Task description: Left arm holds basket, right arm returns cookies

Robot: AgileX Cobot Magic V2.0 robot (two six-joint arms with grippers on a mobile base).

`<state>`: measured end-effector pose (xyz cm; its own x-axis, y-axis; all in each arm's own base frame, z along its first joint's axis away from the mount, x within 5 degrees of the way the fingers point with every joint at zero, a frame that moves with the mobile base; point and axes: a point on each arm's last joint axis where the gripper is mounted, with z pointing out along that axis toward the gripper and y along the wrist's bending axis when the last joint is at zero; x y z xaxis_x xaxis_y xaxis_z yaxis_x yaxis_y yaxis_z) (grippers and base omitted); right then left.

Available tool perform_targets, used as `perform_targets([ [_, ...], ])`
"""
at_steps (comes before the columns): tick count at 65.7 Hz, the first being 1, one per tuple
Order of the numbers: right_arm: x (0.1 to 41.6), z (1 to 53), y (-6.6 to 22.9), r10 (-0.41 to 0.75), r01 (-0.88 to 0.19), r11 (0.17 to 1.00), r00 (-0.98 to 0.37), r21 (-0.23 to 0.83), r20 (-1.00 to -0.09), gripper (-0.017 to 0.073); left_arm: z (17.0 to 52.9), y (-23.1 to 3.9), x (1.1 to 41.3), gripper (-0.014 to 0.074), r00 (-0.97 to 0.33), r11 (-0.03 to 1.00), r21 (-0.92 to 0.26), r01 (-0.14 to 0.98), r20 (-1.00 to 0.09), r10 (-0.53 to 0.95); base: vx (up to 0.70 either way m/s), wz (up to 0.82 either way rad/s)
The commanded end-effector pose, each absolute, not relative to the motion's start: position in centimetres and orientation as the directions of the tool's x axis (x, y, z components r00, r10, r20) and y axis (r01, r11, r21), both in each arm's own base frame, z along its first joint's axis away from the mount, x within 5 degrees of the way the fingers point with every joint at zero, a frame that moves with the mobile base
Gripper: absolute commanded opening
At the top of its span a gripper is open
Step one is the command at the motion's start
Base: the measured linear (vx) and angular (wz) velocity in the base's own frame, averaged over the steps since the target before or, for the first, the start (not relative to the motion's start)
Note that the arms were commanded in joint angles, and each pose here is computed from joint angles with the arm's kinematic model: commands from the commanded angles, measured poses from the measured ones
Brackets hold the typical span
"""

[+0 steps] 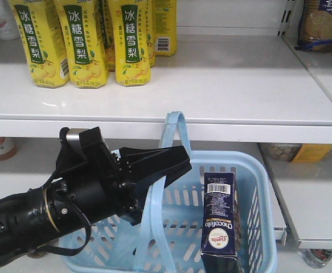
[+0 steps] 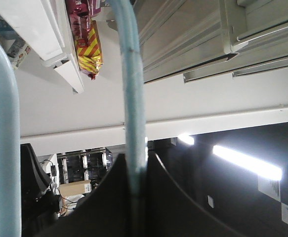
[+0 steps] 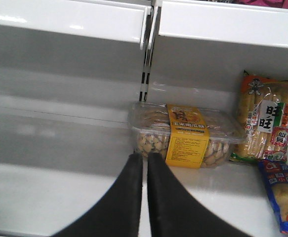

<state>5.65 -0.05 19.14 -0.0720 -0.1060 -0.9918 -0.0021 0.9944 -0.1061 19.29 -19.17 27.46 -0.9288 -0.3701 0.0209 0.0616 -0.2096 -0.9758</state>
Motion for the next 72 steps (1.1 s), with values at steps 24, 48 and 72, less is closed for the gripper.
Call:
perform_targets([
  [24, 5.66, 19.29, -0.03, -0.117, 0.004, 0.993, -0.003, -0.117, -0.993, -0.0003, 30.20, -18.24, 20.07, 0.0000, -0.892, -0.351, -0.927, 0.134, 0.042, -0.451, 0.00, 0.00],
  [48, 5.66, 19.31, -0.03, -0.116, 0.004, 0.993, -0.001, -0.116, -0.993, -0.0003, 30.20, -18.24, 20.07, 0.0000, -0.892, -0.351, -0.927, 0.134, 0.042, -0.451, 0.00, 0.00],
  [72, 5.65, 19.78, -0.01, -0.088, 0.006, 0.996, 0.051, -0.088, -0.995, -0.0003, 30.20, -18.24, 20.07, 0.0000, -0.892, -0.351, -0.927, 0.134, 0.042, -0.451, 0.00, 0.00],
])
